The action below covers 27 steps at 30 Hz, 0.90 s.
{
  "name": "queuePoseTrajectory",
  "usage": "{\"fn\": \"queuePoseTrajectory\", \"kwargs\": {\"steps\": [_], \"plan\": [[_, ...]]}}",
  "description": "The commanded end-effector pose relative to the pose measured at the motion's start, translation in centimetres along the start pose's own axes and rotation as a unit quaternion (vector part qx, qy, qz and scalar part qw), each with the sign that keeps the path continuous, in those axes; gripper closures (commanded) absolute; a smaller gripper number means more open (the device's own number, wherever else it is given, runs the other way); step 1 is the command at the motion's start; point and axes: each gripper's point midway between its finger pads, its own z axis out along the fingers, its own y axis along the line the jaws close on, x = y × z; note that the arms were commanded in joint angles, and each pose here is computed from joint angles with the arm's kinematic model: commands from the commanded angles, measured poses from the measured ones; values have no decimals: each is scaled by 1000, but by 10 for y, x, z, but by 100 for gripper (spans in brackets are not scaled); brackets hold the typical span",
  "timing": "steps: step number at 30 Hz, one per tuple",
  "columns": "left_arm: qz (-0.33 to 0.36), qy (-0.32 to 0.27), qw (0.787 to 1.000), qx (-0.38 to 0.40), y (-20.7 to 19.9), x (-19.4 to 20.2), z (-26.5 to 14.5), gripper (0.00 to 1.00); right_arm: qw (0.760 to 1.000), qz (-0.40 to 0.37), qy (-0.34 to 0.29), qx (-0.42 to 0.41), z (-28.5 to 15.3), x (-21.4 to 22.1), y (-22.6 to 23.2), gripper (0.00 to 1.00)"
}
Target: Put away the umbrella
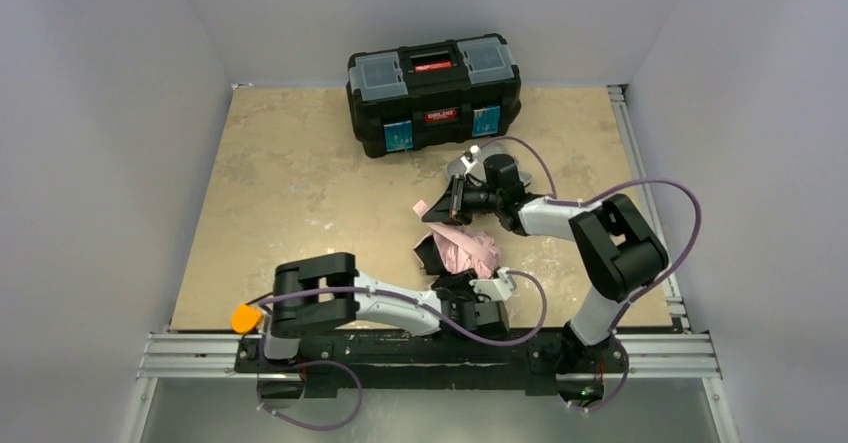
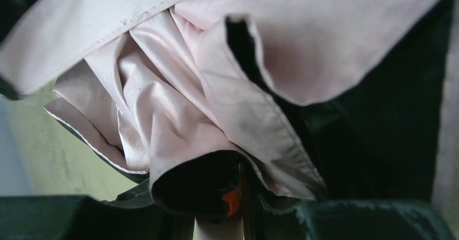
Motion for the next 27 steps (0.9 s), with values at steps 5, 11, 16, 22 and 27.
{"fn": "queuePoseTrajectory", "kwargs": {"steps": [5, 11, 16, 22, 27], "plan": [[130, 44, 990, -42, -23, 15, 4, 100, 998, 50, 13, 24, 16, 36, -71, 100], [115, 83, 990, 0, -31, 27, -5, 76, 997, 68, 19, 42, 10, 62, -103, 100], [47, 99, 992, 61, -17, 24, -29, 42, 997, 63, 12, 45, 4, 63, -110, 100], [-41, 109, 986, 118, 22, 19, -53, 32, 997, 55, 6, 48, 3, 59, -111, 100], [-126, 67, 973, 180, 49, -6, -77, 28, 998, 50, 4, 46, 3, 57, -108, 100]]}}
